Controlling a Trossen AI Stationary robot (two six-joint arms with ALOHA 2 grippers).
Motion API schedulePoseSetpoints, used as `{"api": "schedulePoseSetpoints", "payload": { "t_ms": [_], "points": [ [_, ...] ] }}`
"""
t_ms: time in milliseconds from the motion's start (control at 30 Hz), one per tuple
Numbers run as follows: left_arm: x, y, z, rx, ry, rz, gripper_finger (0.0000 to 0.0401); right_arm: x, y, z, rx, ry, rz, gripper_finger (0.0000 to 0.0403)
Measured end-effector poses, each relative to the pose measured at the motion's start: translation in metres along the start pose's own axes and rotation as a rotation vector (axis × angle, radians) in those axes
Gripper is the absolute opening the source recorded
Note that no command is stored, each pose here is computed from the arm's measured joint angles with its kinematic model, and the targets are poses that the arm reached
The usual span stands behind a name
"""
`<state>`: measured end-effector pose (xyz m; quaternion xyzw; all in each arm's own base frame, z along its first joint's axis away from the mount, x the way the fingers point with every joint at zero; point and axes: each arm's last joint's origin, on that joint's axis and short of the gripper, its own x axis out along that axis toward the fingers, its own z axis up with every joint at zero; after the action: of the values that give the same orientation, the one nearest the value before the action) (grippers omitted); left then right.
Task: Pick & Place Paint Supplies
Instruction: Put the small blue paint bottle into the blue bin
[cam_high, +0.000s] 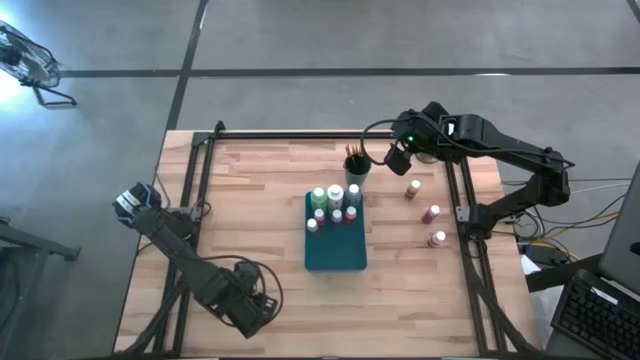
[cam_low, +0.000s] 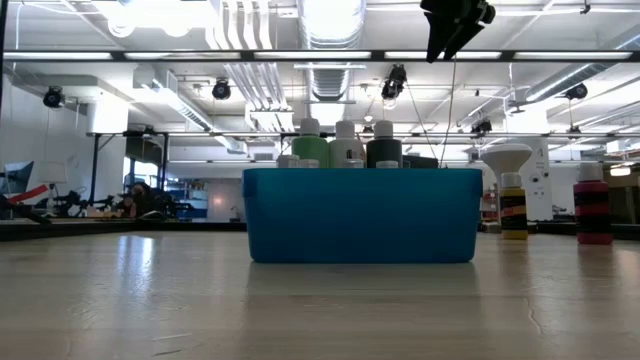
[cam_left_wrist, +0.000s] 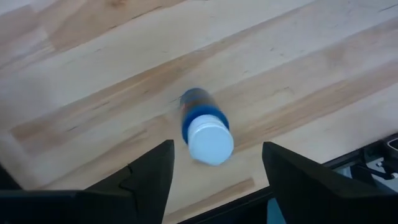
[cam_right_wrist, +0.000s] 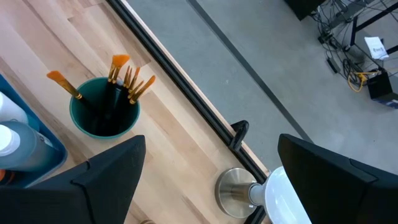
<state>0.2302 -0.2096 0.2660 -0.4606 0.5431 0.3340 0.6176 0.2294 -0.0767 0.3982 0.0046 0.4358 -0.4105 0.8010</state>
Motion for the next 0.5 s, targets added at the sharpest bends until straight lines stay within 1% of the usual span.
{"api": "schedulePoseSetpoints", "payload": {
  "t_ms": [167,500],
  "points": [
    [0.008,0.001,0.000,-0.002,0.006,-0.012,0.0248,0.000,0.000,0.000,0.001,0.000,0.000,0.0363],
    [0.016,0.004,0.001,-0.021,0.019,0.009,0.0247,0.000,0.000,0.000,0.001,0.000,-0.001,0.0363]
  ]
}}
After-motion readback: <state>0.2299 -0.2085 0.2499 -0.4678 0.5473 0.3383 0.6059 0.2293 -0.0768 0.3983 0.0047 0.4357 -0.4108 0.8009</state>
